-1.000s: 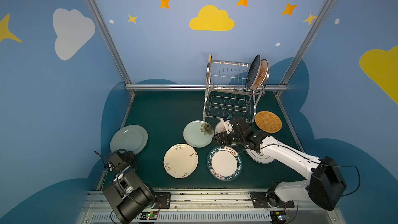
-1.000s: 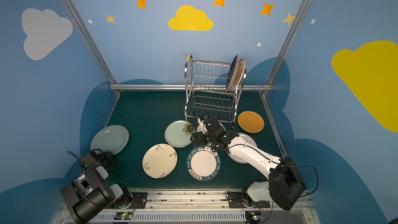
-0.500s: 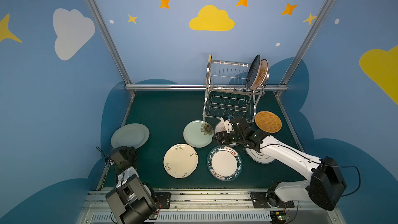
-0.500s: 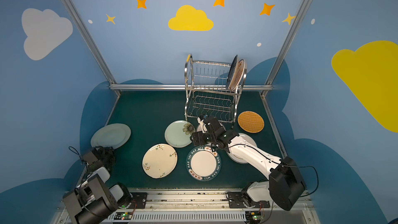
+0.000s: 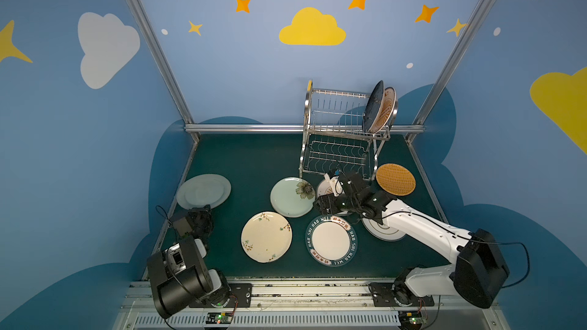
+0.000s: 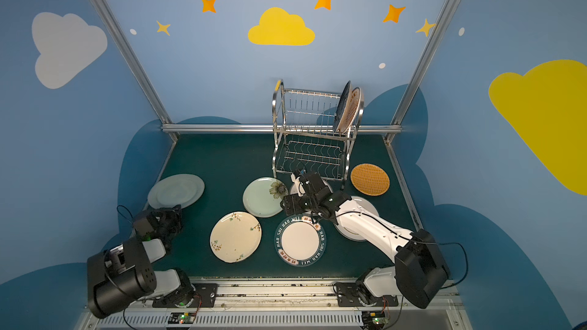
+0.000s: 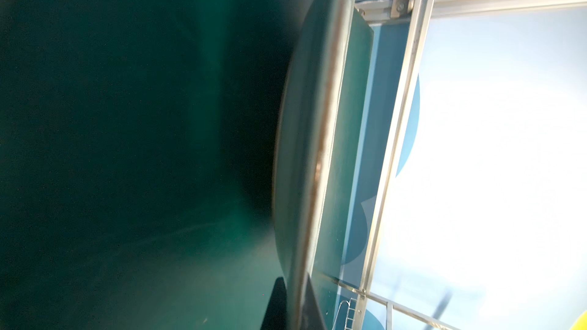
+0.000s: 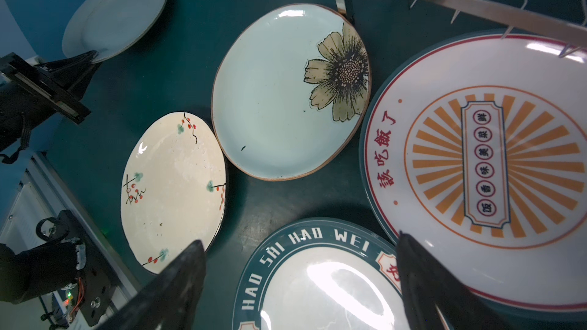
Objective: Load the plates into the dish rack
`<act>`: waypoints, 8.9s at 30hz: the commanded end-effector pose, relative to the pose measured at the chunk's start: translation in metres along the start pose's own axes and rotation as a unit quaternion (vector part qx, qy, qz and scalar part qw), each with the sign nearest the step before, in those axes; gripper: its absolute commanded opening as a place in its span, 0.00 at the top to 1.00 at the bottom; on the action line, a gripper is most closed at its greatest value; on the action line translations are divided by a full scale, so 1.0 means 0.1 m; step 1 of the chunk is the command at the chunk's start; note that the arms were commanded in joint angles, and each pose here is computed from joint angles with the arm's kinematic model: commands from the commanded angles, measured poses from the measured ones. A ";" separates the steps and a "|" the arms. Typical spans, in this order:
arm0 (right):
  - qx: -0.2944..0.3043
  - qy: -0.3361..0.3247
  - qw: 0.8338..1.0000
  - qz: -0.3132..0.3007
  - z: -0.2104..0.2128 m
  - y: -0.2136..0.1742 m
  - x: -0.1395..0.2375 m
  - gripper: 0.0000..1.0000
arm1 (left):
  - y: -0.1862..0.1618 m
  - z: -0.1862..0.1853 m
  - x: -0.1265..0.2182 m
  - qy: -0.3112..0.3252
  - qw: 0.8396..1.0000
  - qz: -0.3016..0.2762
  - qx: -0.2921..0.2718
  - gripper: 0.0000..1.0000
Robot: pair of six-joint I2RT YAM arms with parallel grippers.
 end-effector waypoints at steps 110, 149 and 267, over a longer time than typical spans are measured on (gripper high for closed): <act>-0.123 0.269 0.941 -0.165 0.21 1.86 0.35 1.00 | -2.72 -1.02 1.16 -0.243 0.832 0.462 -0.189 0.77; -0.077 -0.350 0.844 -0.399 -0.87 2.81 3.34 1.00 | -2.99 -1.83 2.12 -0.297 0.713 0.487 -0.408 0.00; -0.046 -0.519 0.823 -0.225 -1.42 2.72 2.01 0.90 | -2.69 -1.84 2.22 -0.357 0.720 0.452 -0.386 0.00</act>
Point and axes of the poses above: each gripper's point midway between its finger pads, its own x axis back along the fingers, its own z axis along the line the jaws close on, y = z × x, the point moved 4 cm from there along x, back along the fingers, and after that the axes turned 15 degrees about x, right-handed, at the moved point
